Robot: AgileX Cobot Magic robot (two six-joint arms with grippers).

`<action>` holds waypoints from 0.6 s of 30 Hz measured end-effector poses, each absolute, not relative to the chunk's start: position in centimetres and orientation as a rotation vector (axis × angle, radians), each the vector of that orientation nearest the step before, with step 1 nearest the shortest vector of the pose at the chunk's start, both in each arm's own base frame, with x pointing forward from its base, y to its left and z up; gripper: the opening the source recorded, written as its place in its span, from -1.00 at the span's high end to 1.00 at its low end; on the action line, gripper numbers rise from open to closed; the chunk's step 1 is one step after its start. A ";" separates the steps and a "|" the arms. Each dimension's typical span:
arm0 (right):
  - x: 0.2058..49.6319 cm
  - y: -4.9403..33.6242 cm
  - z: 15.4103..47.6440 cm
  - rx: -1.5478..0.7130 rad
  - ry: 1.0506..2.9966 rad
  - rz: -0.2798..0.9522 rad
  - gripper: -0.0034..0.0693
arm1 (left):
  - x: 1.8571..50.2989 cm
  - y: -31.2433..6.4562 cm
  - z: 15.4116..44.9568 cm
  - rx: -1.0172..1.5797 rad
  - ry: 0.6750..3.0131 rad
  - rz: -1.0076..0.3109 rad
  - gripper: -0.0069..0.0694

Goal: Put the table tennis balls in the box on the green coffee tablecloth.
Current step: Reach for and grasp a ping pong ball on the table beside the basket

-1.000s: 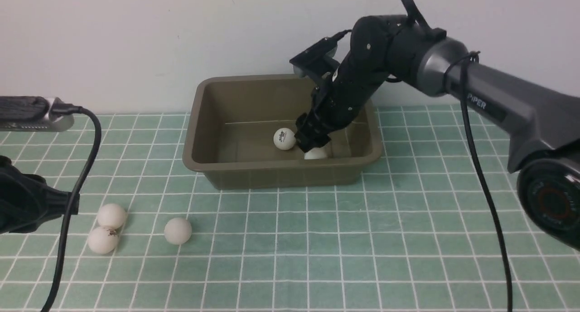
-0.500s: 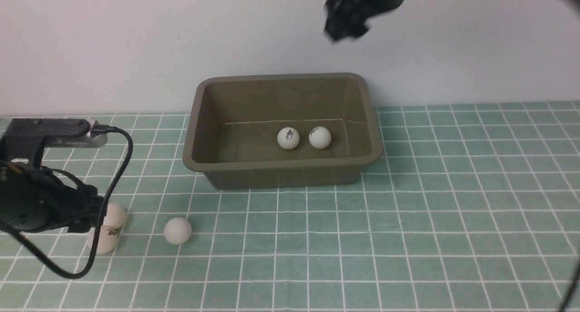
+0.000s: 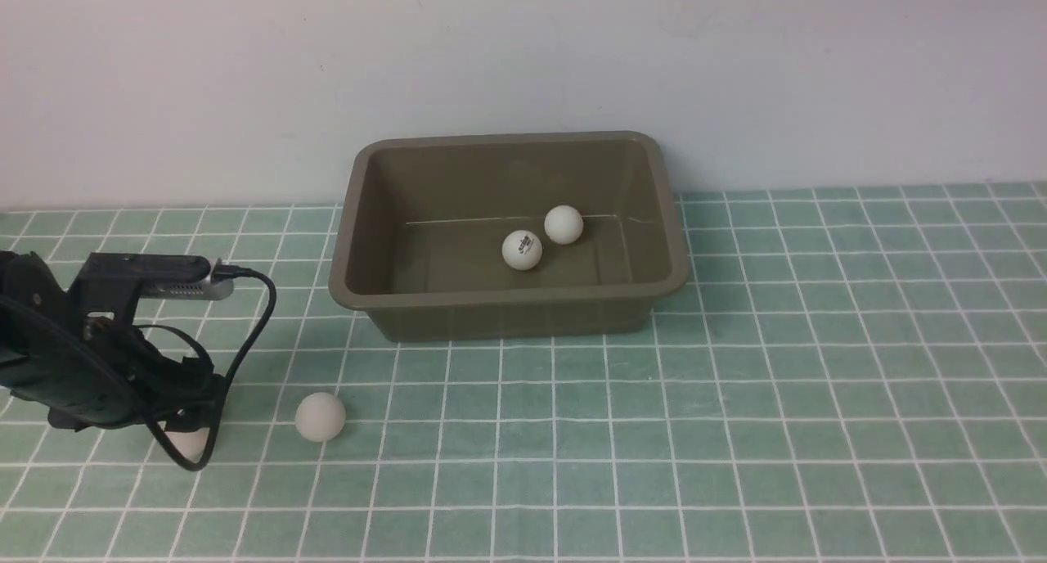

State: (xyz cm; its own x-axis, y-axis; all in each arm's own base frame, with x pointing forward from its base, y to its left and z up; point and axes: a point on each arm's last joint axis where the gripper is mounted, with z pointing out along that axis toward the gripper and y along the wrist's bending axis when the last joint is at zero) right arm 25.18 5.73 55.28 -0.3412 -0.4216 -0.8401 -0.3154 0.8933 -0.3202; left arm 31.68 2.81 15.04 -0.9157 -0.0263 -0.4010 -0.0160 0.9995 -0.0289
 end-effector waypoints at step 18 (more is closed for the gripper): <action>20.8 4.2 57.4 -0.498 1.871 -0.179 -0.50 | 30.8 2.2 14.5 -0.047 2.935 -0.144 -0.11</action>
State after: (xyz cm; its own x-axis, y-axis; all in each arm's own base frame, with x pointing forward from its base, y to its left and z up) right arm 20.84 4.19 57.45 -0.2759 -0.4217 -0.8637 -0.2507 0.8991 -0.3589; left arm 30.76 2.24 14.53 -0.9791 -0.0414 -0.1992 -0.0217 0.9947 -0.1000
